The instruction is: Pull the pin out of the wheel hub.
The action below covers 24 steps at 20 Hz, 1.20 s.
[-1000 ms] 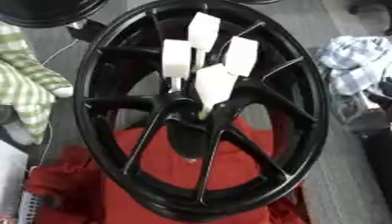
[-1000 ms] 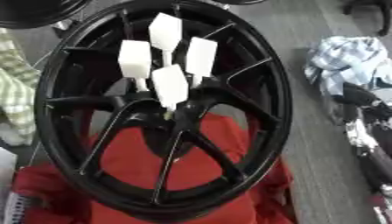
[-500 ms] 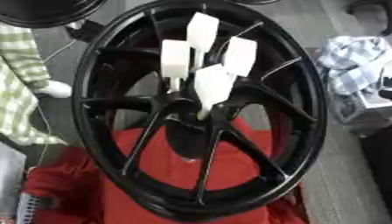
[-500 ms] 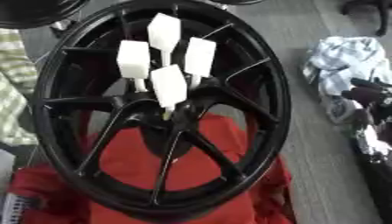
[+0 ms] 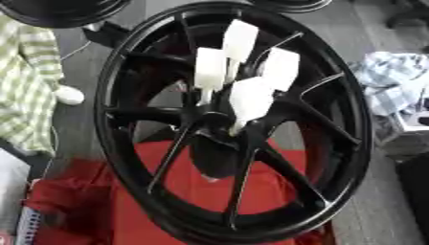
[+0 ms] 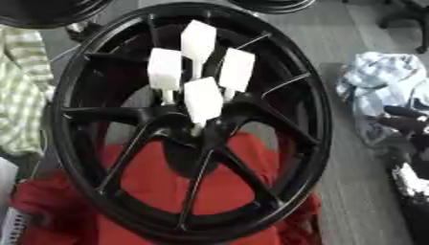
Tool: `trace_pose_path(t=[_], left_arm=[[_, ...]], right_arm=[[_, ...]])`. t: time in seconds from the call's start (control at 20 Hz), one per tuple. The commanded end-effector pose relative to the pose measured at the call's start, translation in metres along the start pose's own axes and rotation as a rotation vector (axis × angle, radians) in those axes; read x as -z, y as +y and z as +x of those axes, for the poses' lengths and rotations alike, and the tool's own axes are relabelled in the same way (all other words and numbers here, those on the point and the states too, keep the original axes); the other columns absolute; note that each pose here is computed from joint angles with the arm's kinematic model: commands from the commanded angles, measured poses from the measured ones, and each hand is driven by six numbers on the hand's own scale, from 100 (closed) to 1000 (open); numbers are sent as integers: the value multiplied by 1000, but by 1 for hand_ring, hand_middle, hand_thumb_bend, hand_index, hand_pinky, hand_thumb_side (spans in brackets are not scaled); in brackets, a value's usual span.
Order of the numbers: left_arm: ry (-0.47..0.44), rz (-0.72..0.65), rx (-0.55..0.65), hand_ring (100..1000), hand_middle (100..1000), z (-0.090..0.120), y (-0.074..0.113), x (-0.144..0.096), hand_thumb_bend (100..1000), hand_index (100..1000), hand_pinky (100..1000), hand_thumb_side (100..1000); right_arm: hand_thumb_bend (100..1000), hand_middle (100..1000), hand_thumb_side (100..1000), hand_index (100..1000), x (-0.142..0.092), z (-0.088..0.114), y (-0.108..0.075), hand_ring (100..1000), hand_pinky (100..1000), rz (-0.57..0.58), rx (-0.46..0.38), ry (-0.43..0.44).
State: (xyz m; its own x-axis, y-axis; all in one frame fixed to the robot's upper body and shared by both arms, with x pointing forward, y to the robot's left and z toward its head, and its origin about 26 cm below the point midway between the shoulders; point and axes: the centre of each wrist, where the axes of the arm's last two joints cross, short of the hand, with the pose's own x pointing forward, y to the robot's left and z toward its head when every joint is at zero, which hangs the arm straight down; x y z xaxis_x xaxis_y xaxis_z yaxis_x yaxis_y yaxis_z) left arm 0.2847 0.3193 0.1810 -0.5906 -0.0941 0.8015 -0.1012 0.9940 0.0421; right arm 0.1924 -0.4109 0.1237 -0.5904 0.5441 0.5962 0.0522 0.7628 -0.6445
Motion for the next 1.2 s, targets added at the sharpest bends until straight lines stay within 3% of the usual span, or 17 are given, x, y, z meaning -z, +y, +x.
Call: trace_pose_path(t=[0.05,0.3,0.6,0.9,1.2], left_arm=[[-28,-23,33,701,599,9,3,3,100,757,593,732],[-28,-25,46,701,599,9,5,2,100,757,593,731],[-21,-25,67,701,599,9,8,1,100,757,593,730],[-23,-28,80,701,598,10,9,1,100,757,593,730],[-25,-35,86,701,598,10,9,1,100,757,593,730]], right_arm=[[100,870,294,800,13,7,-20,856,941,62,-110,-26],[100,861,253,798,40,16,-41,853,929,112,-227,-59],[100,857,246,800,84,38,-70,853,924,141,-294,-119],[100,863,219,806,115,59,-88,861,920,170,-305,-151],[100,863,208,807,134,73,-94,862,916,243,-334,-179]])
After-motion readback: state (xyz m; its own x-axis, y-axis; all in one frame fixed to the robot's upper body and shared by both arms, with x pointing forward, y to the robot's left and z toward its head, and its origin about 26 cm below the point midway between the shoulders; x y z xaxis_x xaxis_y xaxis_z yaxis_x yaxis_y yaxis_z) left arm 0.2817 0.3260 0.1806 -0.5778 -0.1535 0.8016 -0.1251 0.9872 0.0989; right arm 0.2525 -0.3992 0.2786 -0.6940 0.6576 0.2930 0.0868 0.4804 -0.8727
